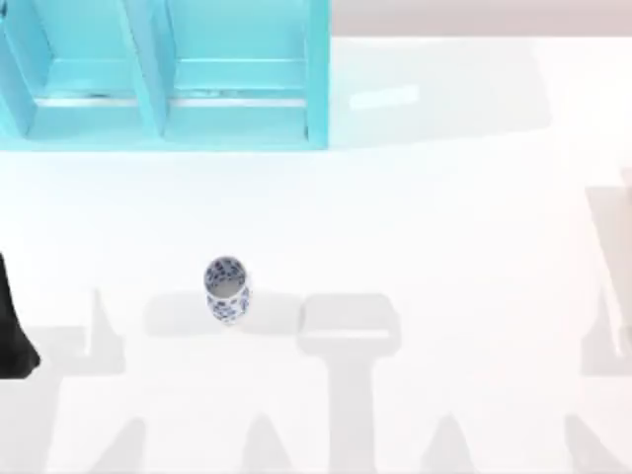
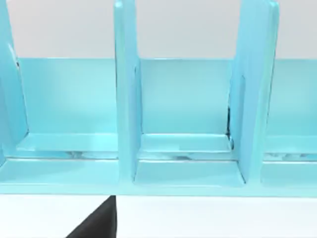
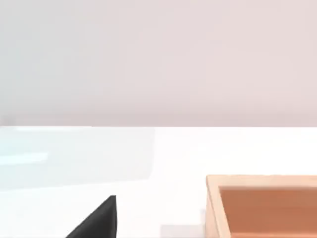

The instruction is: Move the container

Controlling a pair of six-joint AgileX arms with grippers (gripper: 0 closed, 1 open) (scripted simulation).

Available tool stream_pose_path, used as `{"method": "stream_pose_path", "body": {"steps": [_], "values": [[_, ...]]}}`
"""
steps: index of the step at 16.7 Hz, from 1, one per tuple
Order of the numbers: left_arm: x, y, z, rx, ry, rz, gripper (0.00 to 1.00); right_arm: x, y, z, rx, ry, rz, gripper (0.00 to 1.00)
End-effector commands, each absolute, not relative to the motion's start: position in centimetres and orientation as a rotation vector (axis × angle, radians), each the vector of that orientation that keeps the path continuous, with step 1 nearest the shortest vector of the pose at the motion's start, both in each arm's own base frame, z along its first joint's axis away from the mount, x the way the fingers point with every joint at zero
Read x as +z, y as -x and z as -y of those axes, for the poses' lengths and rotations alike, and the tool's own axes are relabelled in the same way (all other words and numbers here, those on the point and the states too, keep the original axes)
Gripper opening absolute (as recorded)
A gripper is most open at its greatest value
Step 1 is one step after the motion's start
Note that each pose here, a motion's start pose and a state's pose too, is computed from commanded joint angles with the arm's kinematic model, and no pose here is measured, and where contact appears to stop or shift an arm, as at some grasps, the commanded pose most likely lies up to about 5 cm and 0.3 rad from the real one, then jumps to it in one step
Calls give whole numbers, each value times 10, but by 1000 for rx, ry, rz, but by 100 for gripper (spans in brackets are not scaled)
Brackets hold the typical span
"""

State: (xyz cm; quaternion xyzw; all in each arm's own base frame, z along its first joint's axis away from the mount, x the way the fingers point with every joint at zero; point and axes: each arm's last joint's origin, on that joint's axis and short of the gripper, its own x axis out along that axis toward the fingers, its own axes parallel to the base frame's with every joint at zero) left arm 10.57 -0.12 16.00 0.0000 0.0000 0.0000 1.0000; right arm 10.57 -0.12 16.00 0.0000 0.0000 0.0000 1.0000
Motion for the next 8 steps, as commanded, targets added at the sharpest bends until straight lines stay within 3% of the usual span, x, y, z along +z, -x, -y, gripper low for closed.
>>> {"method": "stream_pose_path", "body": {"steps": [4,8], "values": [[165,-106,2,-12,9,-30,100,160,-106,1,0,0,0,100],[197,-110,9,-69,57,-196,100,160,-106,1,0,0,0,100]]}}
